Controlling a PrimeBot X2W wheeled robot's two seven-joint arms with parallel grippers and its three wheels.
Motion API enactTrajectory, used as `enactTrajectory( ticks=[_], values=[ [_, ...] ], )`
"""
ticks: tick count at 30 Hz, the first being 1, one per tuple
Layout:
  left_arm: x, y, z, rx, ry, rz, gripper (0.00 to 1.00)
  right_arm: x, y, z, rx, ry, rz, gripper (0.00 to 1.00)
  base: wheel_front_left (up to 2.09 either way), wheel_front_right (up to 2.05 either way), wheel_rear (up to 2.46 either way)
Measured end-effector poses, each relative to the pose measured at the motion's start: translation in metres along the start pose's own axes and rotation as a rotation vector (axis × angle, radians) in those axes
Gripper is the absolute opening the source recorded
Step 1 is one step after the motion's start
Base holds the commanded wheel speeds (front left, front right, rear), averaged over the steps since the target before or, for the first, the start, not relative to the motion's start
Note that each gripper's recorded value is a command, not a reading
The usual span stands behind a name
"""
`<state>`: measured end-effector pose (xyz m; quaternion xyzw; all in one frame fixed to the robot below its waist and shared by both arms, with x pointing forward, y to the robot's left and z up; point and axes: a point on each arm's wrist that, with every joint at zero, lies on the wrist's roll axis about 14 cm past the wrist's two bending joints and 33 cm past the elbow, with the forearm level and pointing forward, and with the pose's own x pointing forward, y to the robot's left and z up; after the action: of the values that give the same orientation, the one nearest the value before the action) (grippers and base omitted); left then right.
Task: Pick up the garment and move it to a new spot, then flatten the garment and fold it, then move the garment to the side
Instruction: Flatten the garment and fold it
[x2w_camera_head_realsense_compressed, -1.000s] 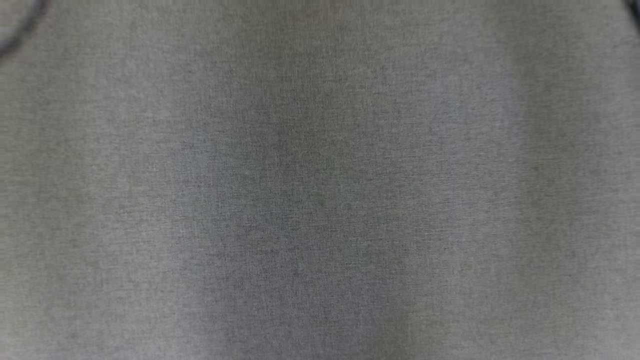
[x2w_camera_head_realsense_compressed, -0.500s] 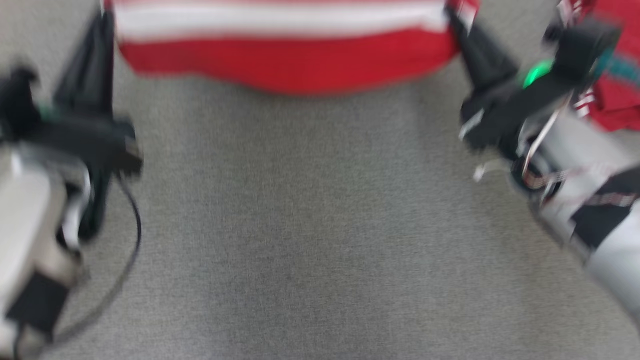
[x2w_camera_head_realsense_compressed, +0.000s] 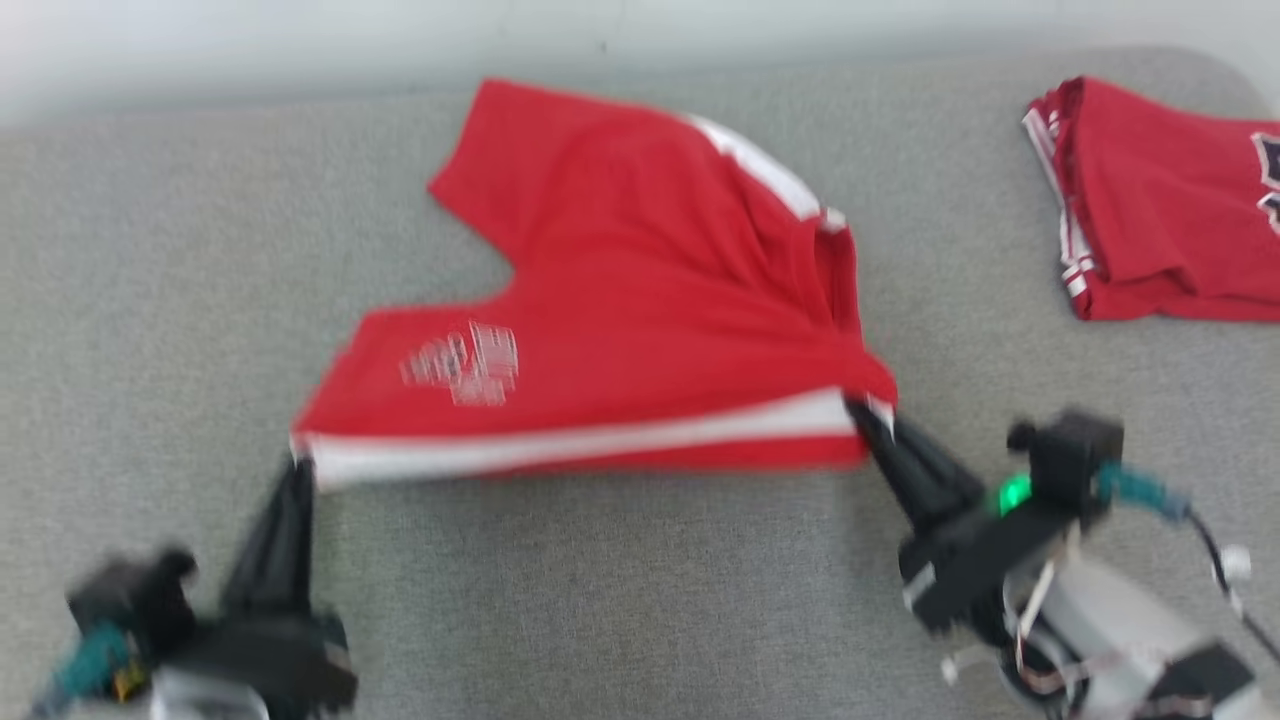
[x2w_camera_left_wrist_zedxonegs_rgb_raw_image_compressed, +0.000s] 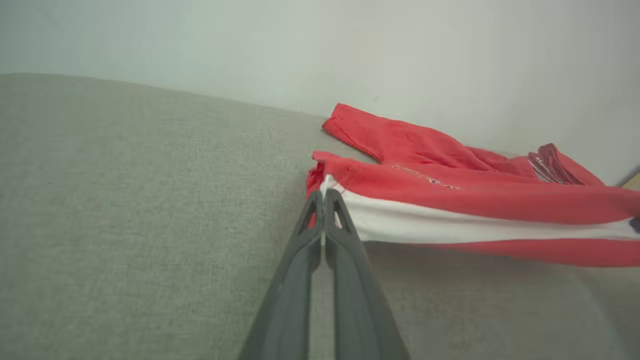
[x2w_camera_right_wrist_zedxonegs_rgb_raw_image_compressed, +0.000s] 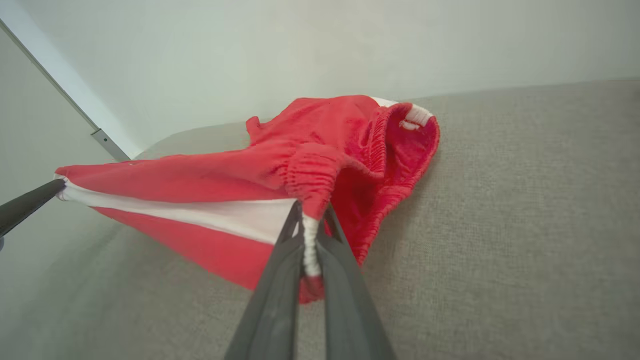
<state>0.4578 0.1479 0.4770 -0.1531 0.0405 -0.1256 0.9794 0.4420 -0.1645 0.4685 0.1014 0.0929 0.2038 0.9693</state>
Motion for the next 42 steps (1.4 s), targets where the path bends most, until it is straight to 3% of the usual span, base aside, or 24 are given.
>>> enactTrajectory(
  ticks=[8, 16, 24, 28, 35, 42],
  values=[
    [-0.059, 0.010, -0.037, -0.083, 0.074, 0.112, 0.00, -0.057, 0.014, -0.043, 0.054, 0.080, -0.037, 0.00, 0.00, 0.00, 0.00],
    [-0.102, 0.015, -0.050, -0.079, 0.094, 0.164, 0.00, -0.106, 0.042, -0.079, 0.135, 0.145, -0.040, 0.00, 0.00, 0.00, 0.00],
    [-0.114, 0.023, -0.036, -0.025, 0.055, 0.172, 0.00, -0.114, 0.064, -0.074, 0.156, 0.114, -0.012, 0.00, 0.00, 0.00, 0.00],
    [-0.096, 0.017, -0.020, 0.038, 0.029, 0.107, 0.00, -0.108, 0.070, -0.058, 0.168, 0.059, -0.002, 0.00, 0.00, 0.00, 0.00],
    [-0.019, -0.015, 0.037, 0.215, -0.016, -0.106, 0.00, -0.088, 0.059, -0.030, 0.209, -0.047, -0.035, 0.00, 0.00, 0.00, 0.00],
    [0.052, -0.046, 0.059, 0.355, 0.017, -0.245, 0.00, -0.061, 0.036, -0.007, 0.218, -0.136, -0.095, 0.00, 0.00, 0.00, 0.00]
  ],
)
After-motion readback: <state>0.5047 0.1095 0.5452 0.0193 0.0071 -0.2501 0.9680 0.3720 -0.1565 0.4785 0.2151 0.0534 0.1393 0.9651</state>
